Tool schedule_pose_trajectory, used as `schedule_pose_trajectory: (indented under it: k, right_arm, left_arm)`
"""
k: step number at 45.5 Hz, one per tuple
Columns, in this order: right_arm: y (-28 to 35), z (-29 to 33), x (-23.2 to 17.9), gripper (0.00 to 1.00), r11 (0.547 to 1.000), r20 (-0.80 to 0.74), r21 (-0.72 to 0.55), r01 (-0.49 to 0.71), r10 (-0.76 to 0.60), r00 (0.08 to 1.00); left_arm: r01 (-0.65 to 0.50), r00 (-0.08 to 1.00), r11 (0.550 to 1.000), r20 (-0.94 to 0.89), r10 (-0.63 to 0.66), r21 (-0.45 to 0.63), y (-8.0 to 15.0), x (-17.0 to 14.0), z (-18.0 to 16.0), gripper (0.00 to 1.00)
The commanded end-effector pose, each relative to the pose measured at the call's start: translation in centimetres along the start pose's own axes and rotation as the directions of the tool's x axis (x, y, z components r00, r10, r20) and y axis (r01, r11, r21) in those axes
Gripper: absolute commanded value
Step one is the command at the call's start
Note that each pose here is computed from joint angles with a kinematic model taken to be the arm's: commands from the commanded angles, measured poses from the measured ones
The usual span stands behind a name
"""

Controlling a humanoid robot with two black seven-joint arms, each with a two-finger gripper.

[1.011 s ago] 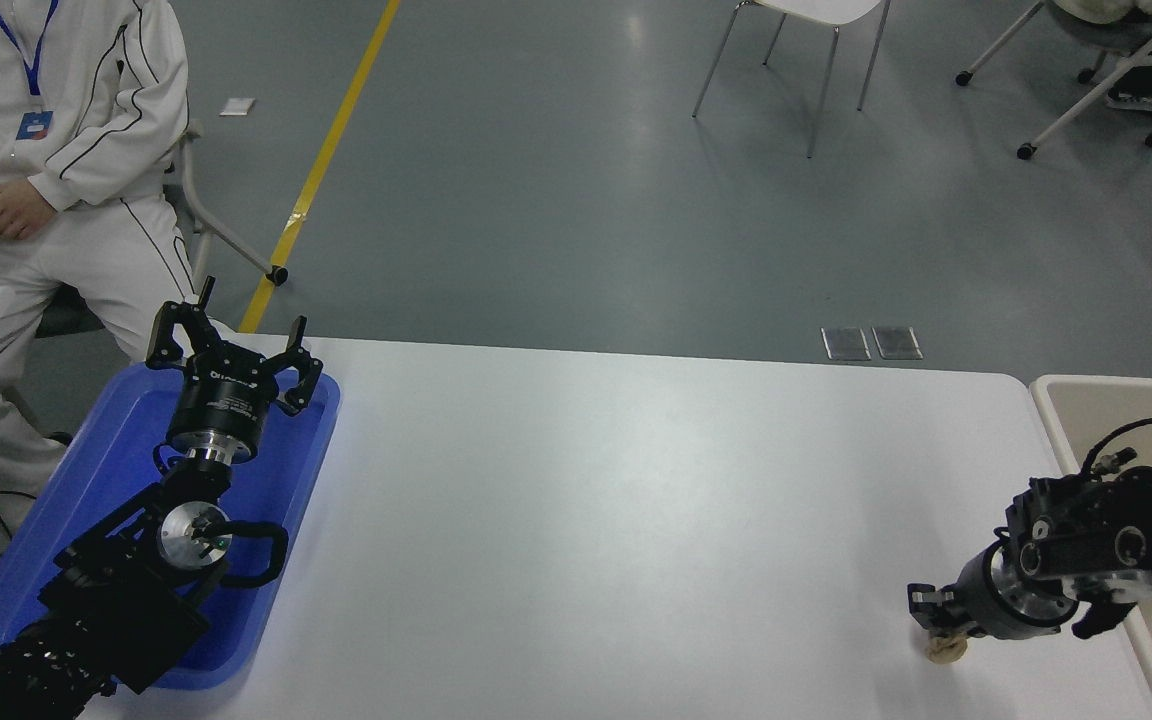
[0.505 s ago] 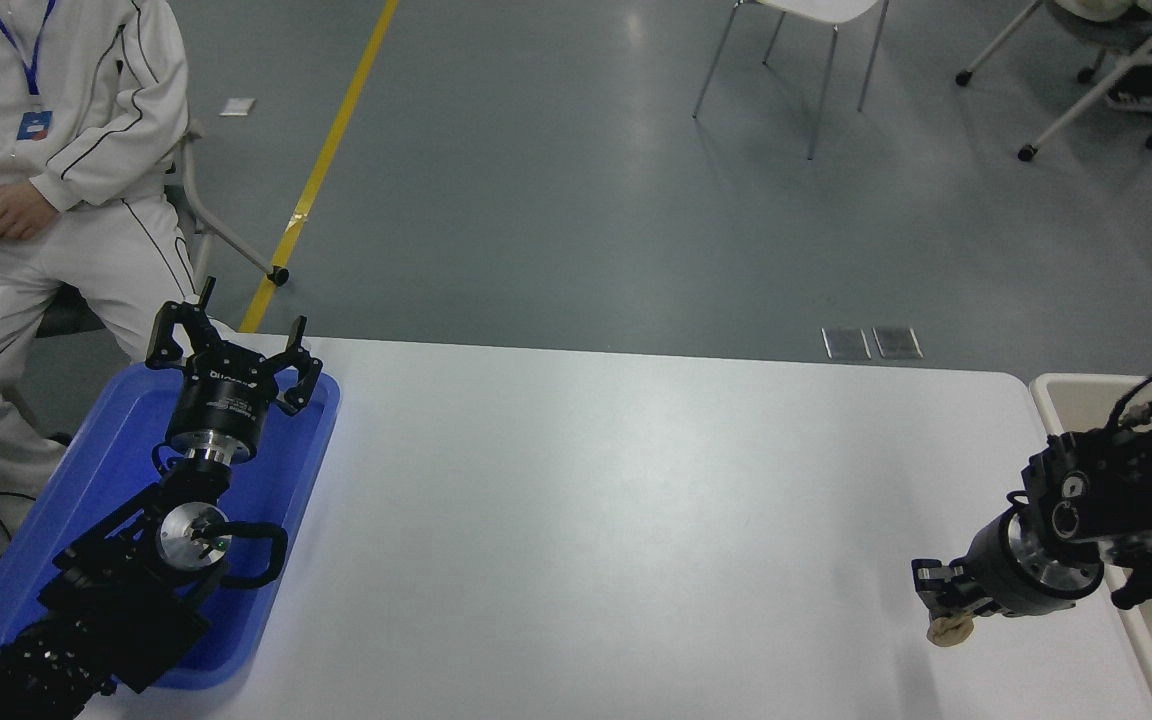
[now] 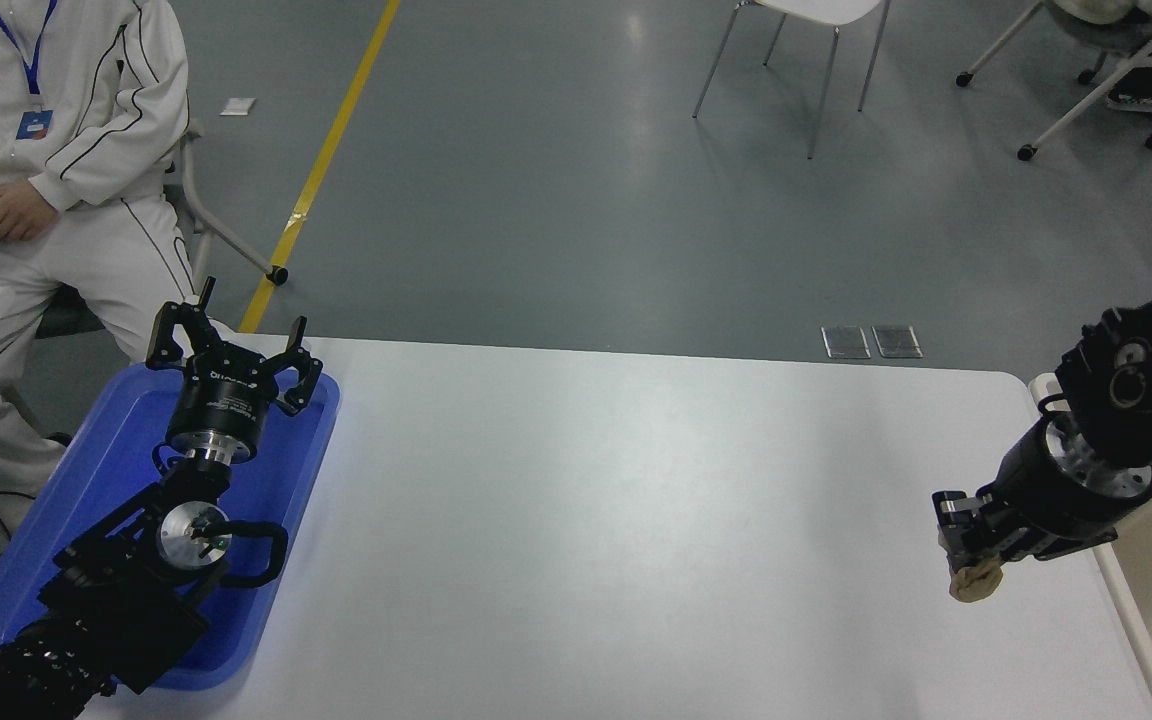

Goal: Pick up paper ball place in dustbin

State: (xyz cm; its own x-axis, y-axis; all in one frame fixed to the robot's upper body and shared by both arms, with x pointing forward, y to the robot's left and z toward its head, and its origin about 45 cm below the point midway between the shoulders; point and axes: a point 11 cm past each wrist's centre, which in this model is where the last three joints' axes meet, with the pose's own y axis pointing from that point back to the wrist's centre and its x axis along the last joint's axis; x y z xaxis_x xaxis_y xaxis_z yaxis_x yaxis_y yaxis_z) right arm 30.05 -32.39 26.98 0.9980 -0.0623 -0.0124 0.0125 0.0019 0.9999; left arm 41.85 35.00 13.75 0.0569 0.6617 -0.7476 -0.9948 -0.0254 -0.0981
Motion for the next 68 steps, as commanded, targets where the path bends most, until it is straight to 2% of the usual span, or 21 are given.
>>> schedule_pose_trajectory:
  k: [1, 23, 44, 57, 68]
  right_arm:
    - [5.2, -1.1, 0.3, 0.00, 0.999, -0.044, 0.006, 0.032, -0.032, 0.999]
    - [12.0, -0.6, 1.9, 0.00, 0.989, 0.016, -0.005, -0.150, 0.150, 0.989]
    - [12.5, -0.2, 2.0, 0.00, 0.986, 0.030, 0.000, -0.165, 0.165, 0.986]
    - [10.3, 5.7, 0.8, 0.00, 0.993, 0.183, -0.044, -0.111, 0.117, 0.976]
    - [6.9, 13.6, -1.1, 0.00, 0.993, 0.391, -0.099, -0.070, 0.103, 0.914]
  left_arm:
    - [0.000, 1.000, 1.000, 0.000, 0.000, 0.000, 0.0, 0.0, 0.0, 1.00]
    - [0.000, 1.000, 1.000, 0.000, 0.000, 0.000, 0.0, 0.0, 0.0, 1.00]
    - [0.000, 1.000, 1.000, 0.000, 0.000, -0.001, 0.0, 0.0, 0.0, 1.00]
    - [0.000, 1.000, 1.000, 0.000, 0.000, 0.000, 0.0, 0.0, 0.0, 1.00]
    - [0.000, 1.000, 1.000, 0.000, 0.000, 0.000, 0.0, 0.0, 0.0, 1.00]
